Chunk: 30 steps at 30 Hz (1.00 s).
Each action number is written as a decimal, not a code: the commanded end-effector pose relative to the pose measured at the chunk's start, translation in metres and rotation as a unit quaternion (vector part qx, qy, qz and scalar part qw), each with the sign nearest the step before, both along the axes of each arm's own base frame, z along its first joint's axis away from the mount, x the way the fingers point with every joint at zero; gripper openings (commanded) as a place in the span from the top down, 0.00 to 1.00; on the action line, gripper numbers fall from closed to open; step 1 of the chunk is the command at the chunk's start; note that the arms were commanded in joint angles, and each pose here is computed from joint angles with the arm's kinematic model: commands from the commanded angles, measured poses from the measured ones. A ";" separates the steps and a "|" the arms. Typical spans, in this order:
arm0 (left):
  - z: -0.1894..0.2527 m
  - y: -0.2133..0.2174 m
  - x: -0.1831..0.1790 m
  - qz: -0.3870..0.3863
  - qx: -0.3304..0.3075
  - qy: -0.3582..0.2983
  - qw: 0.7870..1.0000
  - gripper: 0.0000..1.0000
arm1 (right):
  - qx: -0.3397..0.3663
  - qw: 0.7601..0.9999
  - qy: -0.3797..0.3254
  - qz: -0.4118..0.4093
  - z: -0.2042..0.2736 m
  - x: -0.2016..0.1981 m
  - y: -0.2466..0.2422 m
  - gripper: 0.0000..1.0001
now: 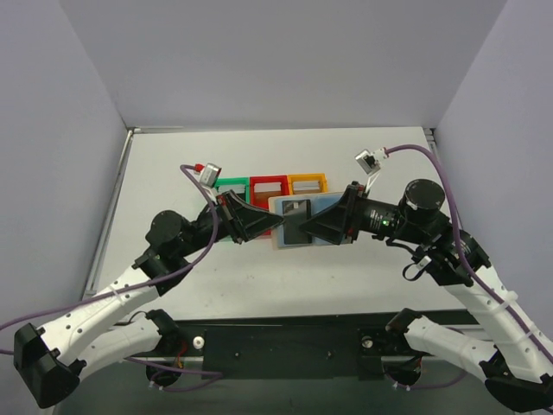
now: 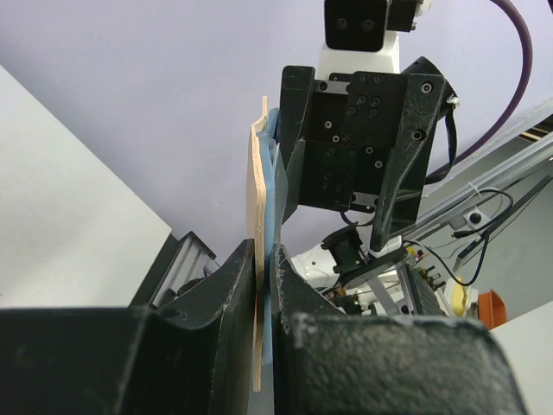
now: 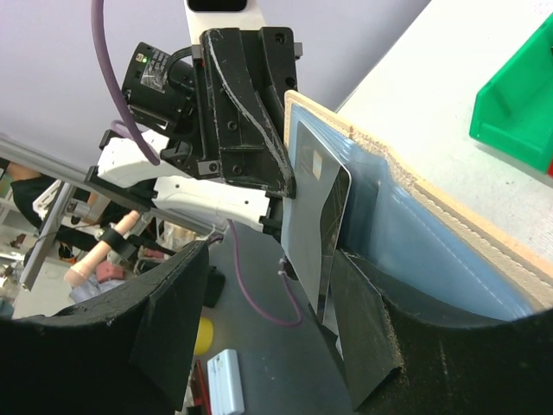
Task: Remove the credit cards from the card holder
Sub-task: Remove the credit card from the card holder.
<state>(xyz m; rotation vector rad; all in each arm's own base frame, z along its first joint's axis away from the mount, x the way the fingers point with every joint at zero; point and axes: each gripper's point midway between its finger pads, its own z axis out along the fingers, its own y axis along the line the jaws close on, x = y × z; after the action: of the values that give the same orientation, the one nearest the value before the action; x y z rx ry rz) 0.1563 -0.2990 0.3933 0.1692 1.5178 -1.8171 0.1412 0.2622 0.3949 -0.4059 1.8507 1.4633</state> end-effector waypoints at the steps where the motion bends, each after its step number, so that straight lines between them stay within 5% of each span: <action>1: 0.024 0.003 -0.006 -0.007 -0.039 -0.028 0.999 1.00 | 0.029 0.999 -0.017 0.026 0.015 -0.007 0.004 0.47; 30: 0.029 -0.005 -0.010 -0.027 -0.046 -0.027 0.998 1.00 | 0.017 0.999 0.011 0.029 -0.001 -0.001 0.012 0.45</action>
<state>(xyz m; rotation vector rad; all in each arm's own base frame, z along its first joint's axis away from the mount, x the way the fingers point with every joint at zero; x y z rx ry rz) 0.1599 -0.3078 0.3924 0.1660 1.5128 -1.8468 0.1421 0.2668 0.3924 -0.3982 1.8546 1.4960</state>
